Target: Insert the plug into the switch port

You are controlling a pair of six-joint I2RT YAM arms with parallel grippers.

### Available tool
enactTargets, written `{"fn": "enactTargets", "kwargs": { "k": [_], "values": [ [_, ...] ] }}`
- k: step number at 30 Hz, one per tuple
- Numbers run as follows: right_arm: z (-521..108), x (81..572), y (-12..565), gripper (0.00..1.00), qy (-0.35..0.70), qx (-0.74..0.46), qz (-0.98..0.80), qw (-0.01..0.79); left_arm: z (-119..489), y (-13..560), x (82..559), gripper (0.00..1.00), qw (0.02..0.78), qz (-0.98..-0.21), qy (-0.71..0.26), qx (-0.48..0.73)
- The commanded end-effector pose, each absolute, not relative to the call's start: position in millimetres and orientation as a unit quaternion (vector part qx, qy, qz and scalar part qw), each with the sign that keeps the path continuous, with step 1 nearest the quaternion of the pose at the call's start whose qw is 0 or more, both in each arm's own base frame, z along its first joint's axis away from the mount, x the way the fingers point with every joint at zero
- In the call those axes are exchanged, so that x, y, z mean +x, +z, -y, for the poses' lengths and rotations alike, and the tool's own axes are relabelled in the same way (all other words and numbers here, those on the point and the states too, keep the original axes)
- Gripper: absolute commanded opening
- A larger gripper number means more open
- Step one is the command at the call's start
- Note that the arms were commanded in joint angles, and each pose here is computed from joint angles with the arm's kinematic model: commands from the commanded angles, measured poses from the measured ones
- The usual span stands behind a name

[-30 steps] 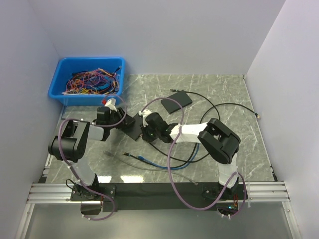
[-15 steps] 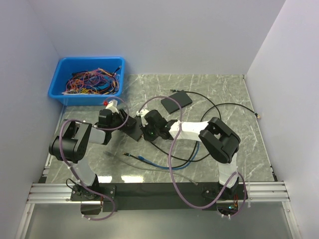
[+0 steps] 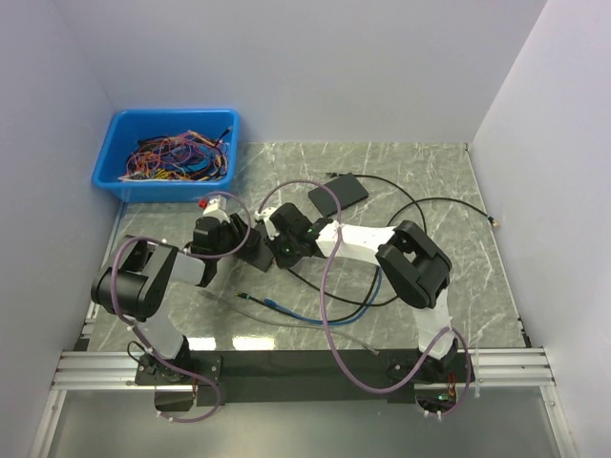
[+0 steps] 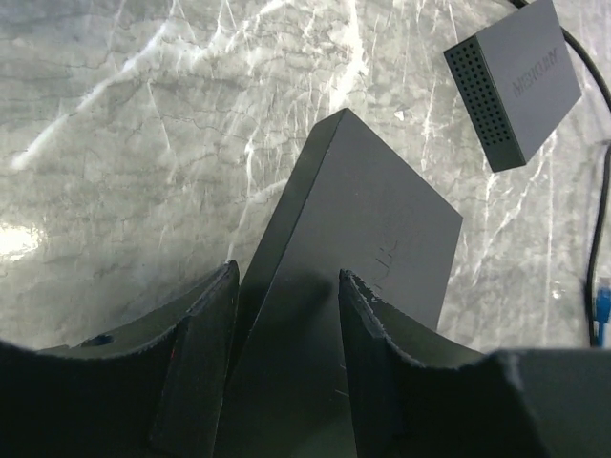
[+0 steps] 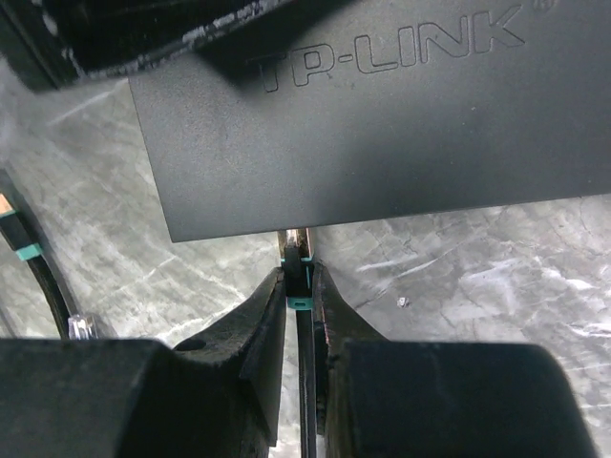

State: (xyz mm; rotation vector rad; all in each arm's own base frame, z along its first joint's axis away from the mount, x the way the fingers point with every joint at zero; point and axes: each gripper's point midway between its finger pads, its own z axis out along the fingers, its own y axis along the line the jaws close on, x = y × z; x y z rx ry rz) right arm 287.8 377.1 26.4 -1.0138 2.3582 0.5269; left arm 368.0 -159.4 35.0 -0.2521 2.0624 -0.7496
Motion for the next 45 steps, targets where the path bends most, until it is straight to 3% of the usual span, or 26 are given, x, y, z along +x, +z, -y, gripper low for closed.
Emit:
{"fn": "enactTargets", "kwargs": {
  "k": [1,20,36,42,45],
  "values": [
    [-438.5,343.8,102.7,0.0,0.259,-0.361,-0.804,0.395,203.2,-15.9,282.3,0.51,0.291,-0.891,-0.344,-0.058],
    [-475.1,356.4,121.3,0.0,0.28,-0.396,-0.766,0.423,220.4,-40.7,260.6,0.49,0.276,-0.912,-0.303,-0.014],
    [-509.7,364.3,209.8,0.0,0.366,-0.355,-0.698,0.503,233.6,-51.3,240.6,0.49,0.263,-0.924,-0.279,0.013],
    [-506.9,363.2,202.0,0.0,0.355,-0.359,-0.708,0.493,230.1,-52.5,240.1,0.5,0.264,-0.925,-0.272,0.006],
    [-492.0,357.7,186.5,0.07,0.341,-0.355,-0.722,0.487,223.5,-46.8,246.7,0.5,0.278,-0.927,-0.252,-0.005]
  ]
}}
